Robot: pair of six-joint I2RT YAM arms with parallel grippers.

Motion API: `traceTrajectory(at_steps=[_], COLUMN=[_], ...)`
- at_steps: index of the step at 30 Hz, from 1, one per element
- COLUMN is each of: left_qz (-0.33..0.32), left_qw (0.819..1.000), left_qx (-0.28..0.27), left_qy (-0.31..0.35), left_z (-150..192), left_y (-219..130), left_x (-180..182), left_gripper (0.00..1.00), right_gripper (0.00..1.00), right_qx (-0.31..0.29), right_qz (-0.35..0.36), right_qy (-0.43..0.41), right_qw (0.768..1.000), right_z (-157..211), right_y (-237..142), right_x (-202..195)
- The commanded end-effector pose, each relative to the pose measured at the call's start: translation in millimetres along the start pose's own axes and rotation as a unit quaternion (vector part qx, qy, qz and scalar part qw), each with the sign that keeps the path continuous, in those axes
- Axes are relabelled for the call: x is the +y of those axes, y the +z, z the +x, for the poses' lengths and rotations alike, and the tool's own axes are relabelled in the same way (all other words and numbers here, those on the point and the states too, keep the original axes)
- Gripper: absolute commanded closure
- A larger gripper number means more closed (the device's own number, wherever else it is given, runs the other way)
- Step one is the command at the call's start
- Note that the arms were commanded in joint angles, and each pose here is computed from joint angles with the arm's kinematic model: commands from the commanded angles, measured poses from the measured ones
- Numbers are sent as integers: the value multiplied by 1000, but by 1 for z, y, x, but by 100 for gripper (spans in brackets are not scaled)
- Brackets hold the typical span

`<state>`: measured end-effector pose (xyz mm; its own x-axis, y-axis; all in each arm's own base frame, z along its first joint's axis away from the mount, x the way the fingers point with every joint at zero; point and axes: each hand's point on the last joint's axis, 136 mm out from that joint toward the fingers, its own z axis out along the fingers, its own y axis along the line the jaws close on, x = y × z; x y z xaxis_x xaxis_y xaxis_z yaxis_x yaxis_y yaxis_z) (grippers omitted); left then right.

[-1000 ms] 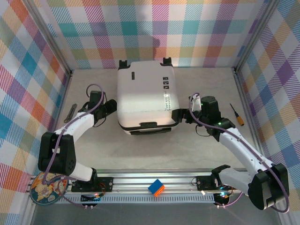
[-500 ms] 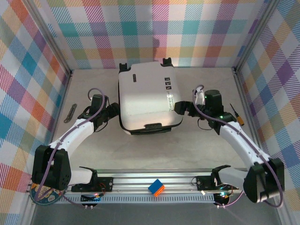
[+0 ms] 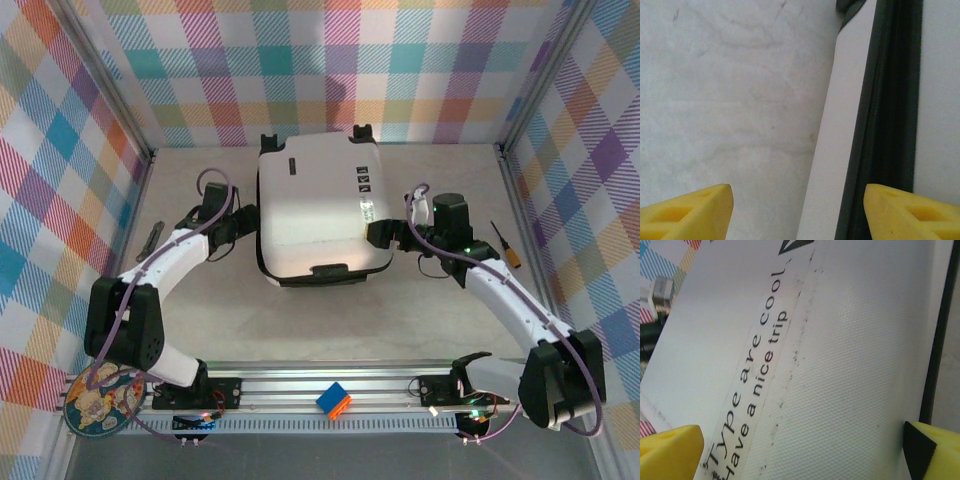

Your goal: Pack the luggage

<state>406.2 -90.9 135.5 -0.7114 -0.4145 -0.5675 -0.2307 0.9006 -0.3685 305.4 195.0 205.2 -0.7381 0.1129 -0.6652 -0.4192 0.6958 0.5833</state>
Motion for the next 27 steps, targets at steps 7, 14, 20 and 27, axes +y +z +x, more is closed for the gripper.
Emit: traceTrajectory(at_steps=[7,14,20,27], left_qz=[141,172,183,50], left_qw=[989,982,978,994], left_qx=[5,15,-18,-80], left_qy=[50,75,97,51], left_z=[-32,-52,-102,-168], left_y=[7,30,34,1], left_x=[-87,-117,-139,-70], left_gripper=[31,31,30,30], right_gripper=[1,1,4,2], right_qx=[76,99,107,49], right_qz=[-115,-157,-162,-95], right_qy=[-1,-42,-98,-135], right_qw=[991,982,976,985], right_z=[86,120,109,61], right_y=[-2,17,58,29], right_x=[77,130,168,151])
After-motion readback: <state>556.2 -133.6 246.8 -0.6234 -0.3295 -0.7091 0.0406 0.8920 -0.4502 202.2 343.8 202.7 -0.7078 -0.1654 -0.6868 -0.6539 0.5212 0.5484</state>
